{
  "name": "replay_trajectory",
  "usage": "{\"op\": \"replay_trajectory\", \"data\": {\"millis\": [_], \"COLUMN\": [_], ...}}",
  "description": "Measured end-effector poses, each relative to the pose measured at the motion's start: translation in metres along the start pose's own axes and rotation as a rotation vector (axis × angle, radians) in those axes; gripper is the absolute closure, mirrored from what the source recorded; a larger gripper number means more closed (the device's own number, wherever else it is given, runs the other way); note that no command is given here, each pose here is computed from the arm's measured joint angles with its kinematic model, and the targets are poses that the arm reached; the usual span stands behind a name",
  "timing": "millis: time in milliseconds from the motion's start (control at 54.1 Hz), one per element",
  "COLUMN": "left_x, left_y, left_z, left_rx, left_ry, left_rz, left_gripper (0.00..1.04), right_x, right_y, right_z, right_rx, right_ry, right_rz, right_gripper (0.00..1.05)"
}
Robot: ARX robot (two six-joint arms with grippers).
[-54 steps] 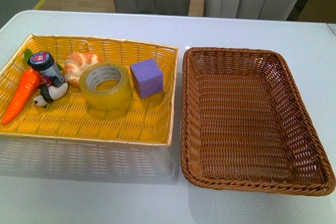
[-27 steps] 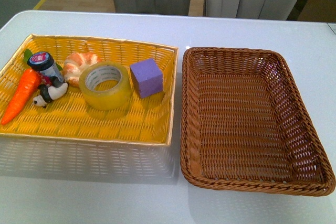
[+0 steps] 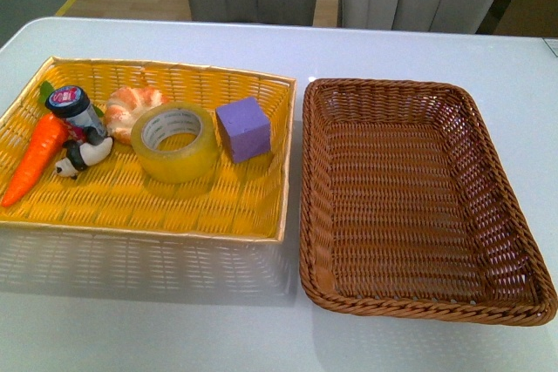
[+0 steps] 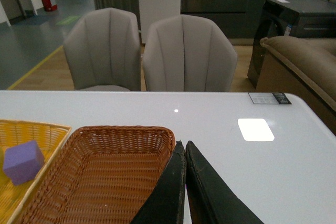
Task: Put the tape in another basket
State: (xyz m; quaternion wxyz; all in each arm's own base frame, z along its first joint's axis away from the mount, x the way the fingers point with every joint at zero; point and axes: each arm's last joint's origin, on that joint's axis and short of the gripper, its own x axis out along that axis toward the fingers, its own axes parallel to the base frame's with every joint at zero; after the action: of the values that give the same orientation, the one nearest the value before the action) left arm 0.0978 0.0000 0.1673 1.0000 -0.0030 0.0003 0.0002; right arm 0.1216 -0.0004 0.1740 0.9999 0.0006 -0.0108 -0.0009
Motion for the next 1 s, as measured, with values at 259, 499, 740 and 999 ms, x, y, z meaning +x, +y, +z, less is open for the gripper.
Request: {"op": "replay_trajectory", "data": {"millis": [259,499,740,999], "left_x": [0.0,0.0,0.0,0.0], "left_y": [0.0,0.0,0.0,0.0], "left_z": [0.0,0.0,0.0,0.0], "left_rx": [0.0,0.0,0.0,0.0], "left_ry": [0.0,0.0,0.0,0.0], "left_rz": [0.0,0.0,0.0,0.0], "left_gripper": [0.09,0.09,0.09,0.09], "right_x": [-0.007,-0.012,-0.025,-0.025], "right_y": [0.0,0.0,0.0,0.0], "right_z": [0.0,0.0,-0.003,-0.003], "right_rx": [0.0,0.0,0.0,-0.001], "right_ry": [-0.002,-0.002,0.005,0.003], "right_rz": [0.0,-0.001,-0.002,-0.002], "right_gripper": [1.03,1.03,1.03,0.23]}}
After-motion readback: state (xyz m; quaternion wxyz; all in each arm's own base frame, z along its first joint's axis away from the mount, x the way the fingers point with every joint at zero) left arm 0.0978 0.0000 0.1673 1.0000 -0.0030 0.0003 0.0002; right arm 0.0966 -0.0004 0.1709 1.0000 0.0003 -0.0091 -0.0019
